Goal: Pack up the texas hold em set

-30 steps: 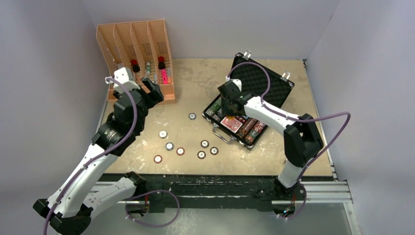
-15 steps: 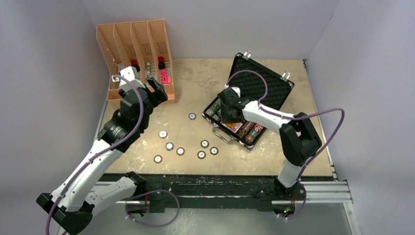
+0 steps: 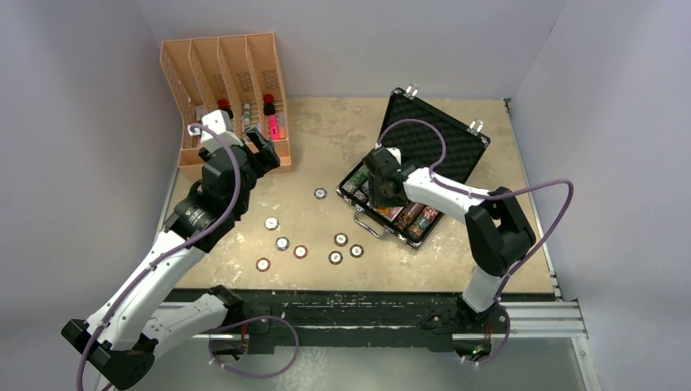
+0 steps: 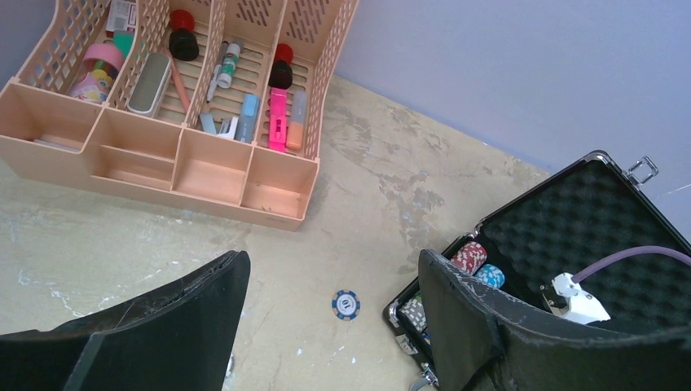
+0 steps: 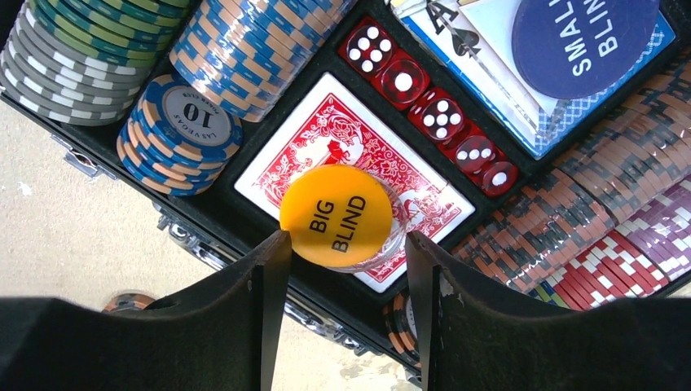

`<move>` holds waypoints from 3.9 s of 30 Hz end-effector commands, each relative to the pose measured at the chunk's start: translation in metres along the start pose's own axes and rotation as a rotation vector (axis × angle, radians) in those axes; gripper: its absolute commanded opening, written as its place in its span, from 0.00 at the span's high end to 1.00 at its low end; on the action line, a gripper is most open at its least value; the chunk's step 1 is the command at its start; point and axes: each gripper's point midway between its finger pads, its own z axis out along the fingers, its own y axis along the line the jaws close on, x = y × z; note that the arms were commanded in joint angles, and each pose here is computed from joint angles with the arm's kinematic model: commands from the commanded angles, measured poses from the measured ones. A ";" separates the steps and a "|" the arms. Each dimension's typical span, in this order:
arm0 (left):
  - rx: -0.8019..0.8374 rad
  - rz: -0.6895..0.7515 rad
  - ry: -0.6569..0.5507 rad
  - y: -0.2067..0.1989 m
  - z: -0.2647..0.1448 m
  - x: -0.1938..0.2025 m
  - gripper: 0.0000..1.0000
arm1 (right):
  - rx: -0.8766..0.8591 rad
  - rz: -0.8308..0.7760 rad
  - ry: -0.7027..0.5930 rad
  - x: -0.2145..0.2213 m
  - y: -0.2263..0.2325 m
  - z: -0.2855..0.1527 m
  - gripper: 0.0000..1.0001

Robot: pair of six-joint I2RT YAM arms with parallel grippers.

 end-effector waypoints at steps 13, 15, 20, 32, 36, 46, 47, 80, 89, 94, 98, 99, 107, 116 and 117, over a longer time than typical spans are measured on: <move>-0.055 -0.050 -0.001 0.019 0.001 0.019 0.25 | -0.207 -0.081 -0.258 -0.091 0.078 -0.054 0.39; -0.092 -0.053 0.028 0.031 0.004 0.039 0.25 | -0.239 -0.122 -0.264 -0.089 0.104 -0.057 0.38; -0.267 -0.009 0.130 0.075 0.006 0.095 0.25 | -0.284 -0.103 -0.226 -0.070 0.145 -0.054 0.38; -0.444 0.101 0.453 0.120 0.035 0.215 0.33 | -0.322 0.072 -0.346 -0.072 0.112 -0.085 0.45; -0.416 0.067 0.531 0.124 0.047 0.238 0.37 | -0.351 0.098 -0.366 -0.073 0.096 -0.090 0.46; -0.431 0.151 0.689 0.128 0.065 0.276 0.43 | -0.406 0.052 -0.383 -0.069 0.091 -0.092 0.47; -0.450 0.162 0.694 0.131 0.064 0.277 0.47 | -0.403 0.048 -0.383 -0.069 0.090 -0.091 0.47; -0.201 -0.037 0.704 0.063 0.045 0.231 0.73 | -0.561 0.062 -0.433 -0.060 0.098 -0.110 0.45; 0.173 -0.465 0.617 -0.046 0.041 0.157 0.73 | -0.944 0.056 -0.642 -0.069 0.125 -0.184 0.25; 0.309 -0.655 0.586 -0.085 0.038 0.123 0.76 | -1.005 0.089 -0.704 -0.077 0.130 -0.203 0.19; 0.346 -0.770 0.582 -0.097 0.040 0.114 0.77 | -1.047 0.139 -0.737 -0.084 0.131 -0.214 0.18; 0.358 -0.803 0.586 -0.100 0.040 0.113 0.77 | -1.048 0.144 -0.744 -0.086 0.132 -0.215 0.18; 0.400 -0.913 0.621 -0.107 0.034 0.113 0.77 | -0.898 0.194 -0.741 -0.110 0.133 -0.187 0.27; 0.380 -0.913 0.639 -0.100 0.029 0.121 0.77 | -0.889 0.172 -0.756 -0.120 0.143 -0.180 0.39; 0.376 -0.914 0.638 -0.099 0.029 0.123 0.77 | -0.888 0.172 -0.752 -0.119 0.144 -0.178 0.42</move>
